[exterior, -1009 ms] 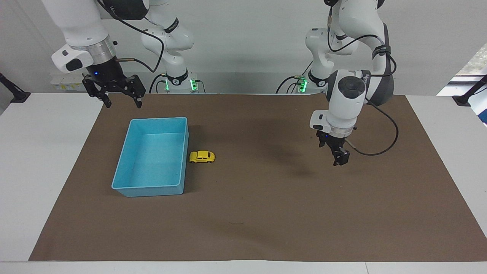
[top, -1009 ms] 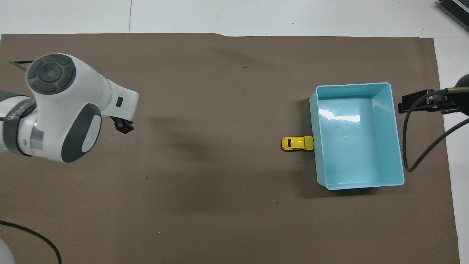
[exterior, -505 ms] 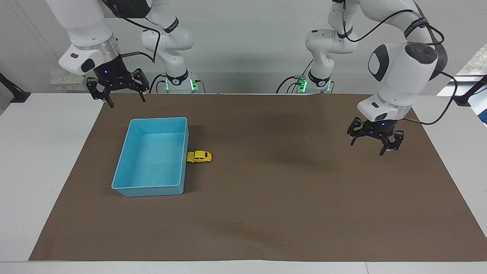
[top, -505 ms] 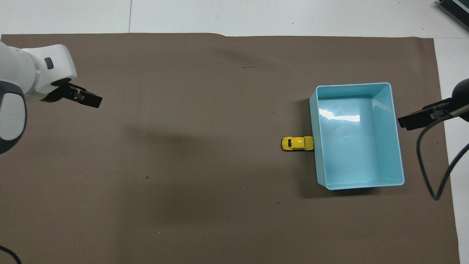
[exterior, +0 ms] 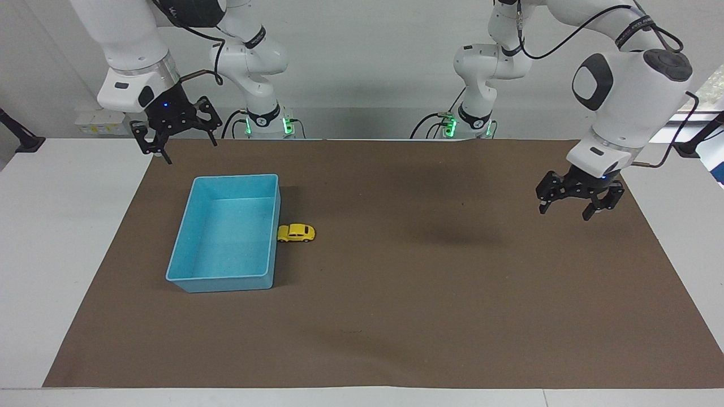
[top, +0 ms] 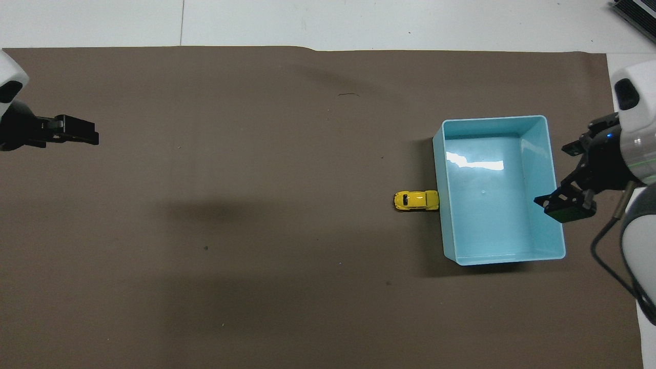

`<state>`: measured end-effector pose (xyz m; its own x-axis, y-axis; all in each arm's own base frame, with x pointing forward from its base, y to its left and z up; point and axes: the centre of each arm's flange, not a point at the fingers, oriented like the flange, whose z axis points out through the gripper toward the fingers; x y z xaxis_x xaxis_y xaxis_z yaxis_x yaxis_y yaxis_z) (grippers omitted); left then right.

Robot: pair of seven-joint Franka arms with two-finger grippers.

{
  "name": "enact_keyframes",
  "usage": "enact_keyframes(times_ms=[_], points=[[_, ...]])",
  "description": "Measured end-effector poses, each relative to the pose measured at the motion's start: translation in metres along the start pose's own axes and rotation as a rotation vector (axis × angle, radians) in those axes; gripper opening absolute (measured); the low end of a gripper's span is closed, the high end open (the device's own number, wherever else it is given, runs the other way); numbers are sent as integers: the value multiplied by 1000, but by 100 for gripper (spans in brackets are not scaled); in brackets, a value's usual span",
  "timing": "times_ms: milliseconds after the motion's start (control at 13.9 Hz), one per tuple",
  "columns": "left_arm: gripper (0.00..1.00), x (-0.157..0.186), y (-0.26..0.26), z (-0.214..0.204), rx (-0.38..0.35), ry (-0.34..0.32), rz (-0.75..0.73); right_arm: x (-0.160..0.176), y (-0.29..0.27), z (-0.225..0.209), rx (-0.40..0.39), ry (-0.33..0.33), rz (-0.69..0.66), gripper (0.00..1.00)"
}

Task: Wind up and store yellow beetle car
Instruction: 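Move the right gripper down to the car beside the box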

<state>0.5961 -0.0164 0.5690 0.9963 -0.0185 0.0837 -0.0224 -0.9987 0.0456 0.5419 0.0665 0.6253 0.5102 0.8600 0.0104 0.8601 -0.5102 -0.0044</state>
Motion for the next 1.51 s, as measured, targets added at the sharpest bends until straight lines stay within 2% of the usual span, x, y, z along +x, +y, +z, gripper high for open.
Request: enact_keyframes(times_ms=[216, 432, 865, 1153, 1514], points=[[100, -11, 7, -31, 20, -45, 10, 22, -10, 18, -22, 17, -125, 100], [100, -21, 8, -53, 24, -61, 11, 36, -12, 36, -41, 29, -184, 100], [100, -25, 9, -57, 24, -64, 6, 59, -21, 84, -37, 27, -239, 100], [100, -28, 2, -58, 26, -80, -5, 80, -31, 116, -39, 26, -333, 100], [100, -31, -1, -57, 28, -103, -11, 82, -35, 135, -26, 16, -363, 100]])
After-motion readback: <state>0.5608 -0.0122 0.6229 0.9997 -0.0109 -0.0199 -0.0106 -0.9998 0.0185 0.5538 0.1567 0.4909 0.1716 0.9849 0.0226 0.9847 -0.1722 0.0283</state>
